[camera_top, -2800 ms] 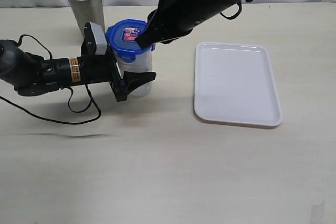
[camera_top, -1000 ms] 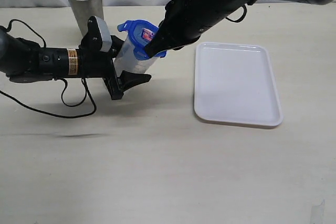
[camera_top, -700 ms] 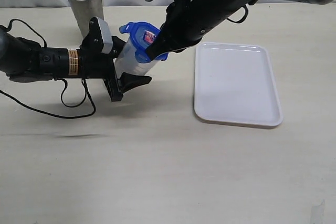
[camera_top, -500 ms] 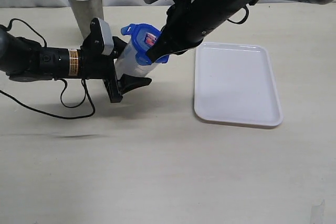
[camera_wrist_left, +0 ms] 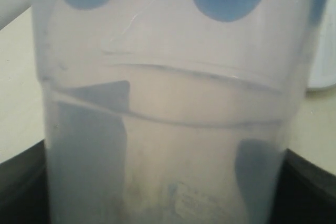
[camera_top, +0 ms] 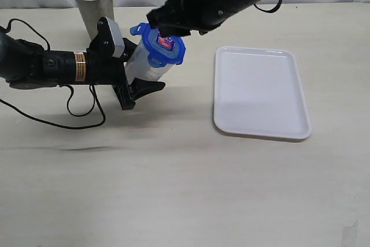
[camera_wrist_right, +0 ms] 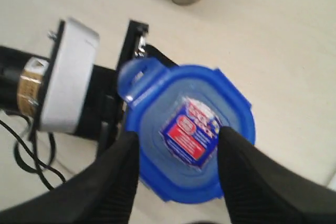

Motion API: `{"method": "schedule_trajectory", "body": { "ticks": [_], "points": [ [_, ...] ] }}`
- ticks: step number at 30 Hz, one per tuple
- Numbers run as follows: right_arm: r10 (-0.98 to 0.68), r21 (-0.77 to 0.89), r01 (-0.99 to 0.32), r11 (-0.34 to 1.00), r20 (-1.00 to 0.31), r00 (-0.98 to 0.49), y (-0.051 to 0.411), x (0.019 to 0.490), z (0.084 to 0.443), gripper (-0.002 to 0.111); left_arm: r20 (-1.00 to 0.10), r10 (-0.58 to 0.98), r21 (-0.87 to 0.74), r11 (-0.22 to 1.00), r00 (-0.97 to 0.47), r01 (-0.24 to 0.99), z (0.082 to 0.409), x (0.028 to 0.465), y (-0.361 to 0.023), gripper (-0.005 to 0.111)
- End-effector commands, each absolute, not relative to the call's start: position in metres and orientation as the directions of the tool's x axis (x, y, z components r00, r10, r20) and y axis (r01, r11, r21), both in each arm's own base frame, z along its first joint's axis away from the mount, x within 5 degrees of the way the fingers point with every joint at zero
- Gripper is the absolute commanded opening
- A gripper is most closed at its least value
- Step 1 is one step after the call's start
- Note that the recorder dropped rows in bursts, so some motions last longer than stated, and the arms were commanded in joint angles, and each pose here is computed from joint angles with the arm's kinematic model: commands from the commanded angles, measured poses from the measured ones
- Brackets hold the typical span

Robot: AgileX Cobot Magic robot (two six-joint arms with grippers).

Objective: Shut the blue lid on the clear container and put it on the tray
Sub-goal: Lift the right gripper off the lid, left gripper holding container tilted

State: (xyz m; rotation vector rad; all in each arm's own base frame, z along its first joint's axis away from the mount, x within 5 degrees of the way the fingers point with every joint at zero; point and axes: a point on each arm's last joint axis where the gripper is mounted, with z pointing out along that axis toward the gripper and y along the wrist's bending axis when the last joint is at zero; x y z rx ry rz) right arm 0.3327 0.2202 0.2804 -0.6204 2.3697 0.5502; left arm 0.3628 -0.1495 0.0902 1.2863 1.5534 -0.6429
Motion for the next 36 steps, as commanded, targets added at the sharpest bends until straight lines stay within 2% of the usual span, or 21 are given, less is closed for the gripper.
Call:
{"method": "schedule_trajectory", "body": {
  "ticks": [1,5,10,15,19,25,30,36],
  "points": [
    [-0.22,0.282,-0.551,0.785,-0.705,-0.674,0.227,0.338,0.309,0.049,-0.921,0.387,0.178,0.316,0.045,0.932,0.097,0.364,-0.151,0.0],
    [-0.162,0.386,-0.486,0.784,-0.629,-0.76,0.234,0.342,0.323,0.049,-0.921,0.387,0.178,0.316,0.045,0.932,0.097,0.364,-0.151,0.0],
    [-0.165,0.427,-0.439,0.791,-0.542,-0.824,0.245,0.355,0.329,0.046,-0.919,0.392,0.18,0.314,0.045,0.932,0.097,0.364,-0.151,0.0],
    [-0.147,0.338,-0.311,0.888,-0.433,-0.889,0.251,0.385,0.295,0.046,-0.919,0.392,0.18,0.314,0.045,0.932,0.097,0.364,-0.151,0.0],
    [-0.135,0.359,-0.283,0.889,-0.385,-0.913,0.257,0.392,0.273,0.046,-0.92,0.388,0.179,0.315,0.045,0.932,0.097,0.364,-0.151,0.0],
    [-0.118,0.387,-0.277,0.88,-0.385,-0.915,0.261,0.393,0.27,0.039,-0.92,0.388,0.179,0.314,0.046,0.933,0.097,0.363,-0.152,0.0],
    [-0.207,0.282,-0.344,0.896,-0.421,-0.883,0.273,0.384,0.268,0.039,-0.92,0.388,0.179,0.314,0.046,0.933,0.097,0.363,-0.152,0.0],
    [-0.212,0.242,-0.329,0.913,-0.409,-0.888,0.276,0.38,0.265,0.039,-0.921,0.387,0.177,0.314,0.044,0.933,0.097,0.363,-0.152,0.0]
  ]
}}
